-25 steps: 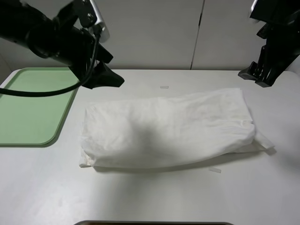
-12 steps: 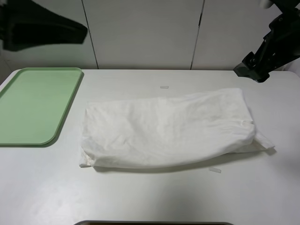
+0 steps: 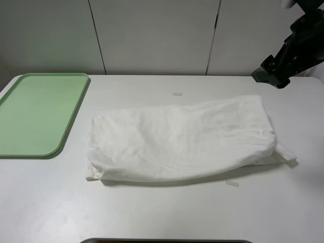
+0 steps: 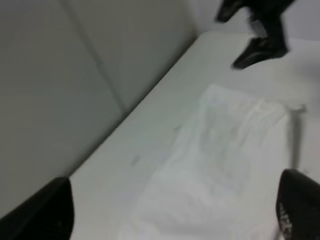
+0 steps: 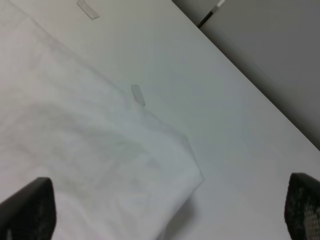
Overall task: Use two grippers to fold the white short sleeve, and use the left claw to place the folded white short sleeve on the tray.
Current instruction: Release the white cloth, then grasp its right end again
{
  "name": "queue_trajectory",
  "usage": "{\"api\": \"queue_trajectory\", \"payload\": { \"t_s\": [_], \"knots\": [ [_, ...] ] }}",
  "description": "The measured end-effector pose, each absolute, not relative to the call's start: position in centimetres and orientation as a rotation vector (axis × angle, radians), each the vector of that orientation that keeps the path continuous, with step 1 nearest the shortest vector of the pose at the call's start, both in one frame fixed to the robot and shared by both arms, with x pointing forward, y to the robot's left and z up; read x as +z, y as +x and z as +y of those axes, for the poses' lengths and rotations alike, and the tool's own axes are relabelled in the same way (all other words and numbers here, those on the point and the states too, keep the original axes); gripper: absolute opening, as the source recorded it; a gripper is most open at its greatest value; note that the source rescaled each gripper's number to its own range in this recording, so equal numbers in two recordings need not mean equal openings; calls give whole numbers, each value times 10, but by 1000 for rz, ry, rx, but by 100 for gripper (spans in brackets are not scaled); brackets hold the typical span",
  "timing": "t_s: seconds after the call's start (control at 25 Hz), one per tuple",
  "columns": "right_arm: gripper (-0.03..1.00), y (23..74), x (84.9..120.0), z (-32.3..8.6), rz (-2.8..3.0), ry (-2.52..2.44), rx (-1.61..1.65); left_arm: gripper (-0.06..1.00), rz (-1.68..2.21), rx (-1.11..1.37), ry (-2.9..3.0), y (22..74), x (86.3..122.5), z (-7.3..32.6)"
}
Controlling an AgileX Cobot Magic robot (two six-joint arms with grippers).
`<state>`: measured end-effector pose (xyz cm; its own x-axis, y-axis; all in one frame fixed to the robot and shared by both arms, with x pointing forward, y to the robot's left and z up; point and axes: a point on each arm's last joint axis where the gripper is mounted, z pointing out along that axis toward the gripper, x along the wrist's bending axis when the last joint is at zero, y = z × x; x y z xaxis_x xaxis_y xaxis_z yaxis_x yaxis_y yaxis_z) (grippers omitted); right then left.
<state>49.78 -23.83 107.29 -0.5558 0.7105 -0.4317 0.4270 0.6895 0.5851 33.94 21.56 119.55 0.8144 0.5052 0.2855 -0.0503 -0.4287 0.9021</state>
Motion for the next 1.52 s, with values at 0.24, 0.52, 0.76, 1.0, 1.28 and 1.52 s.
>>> {"api": "queue_trajectory", "payload": {
  "t_s": [0.24,0.52,0.76,1.0,1.28,1.52],
  "knots": [
    [100,497,1073,-236,2232,903,593,87,748,801,1883,315,1173,253],
    [100,497,1073,-235,2224,933,630,88,892,863,1756,297,1142,270],
    [100,498,1074,-234,2220,940,641,88,1004,856,1702,254,1102,291],
    [100,499,1075,-233,2201,947,667,88,1059,796,1794,233,1083,298],
    [100,501,1078,-232,2157,951,713,88,1151,698,1901,225,1047,301],
    [100,501,1078,-232,2156,958,720,88,1245,627,1893,228,1037,300]
  ]
}}
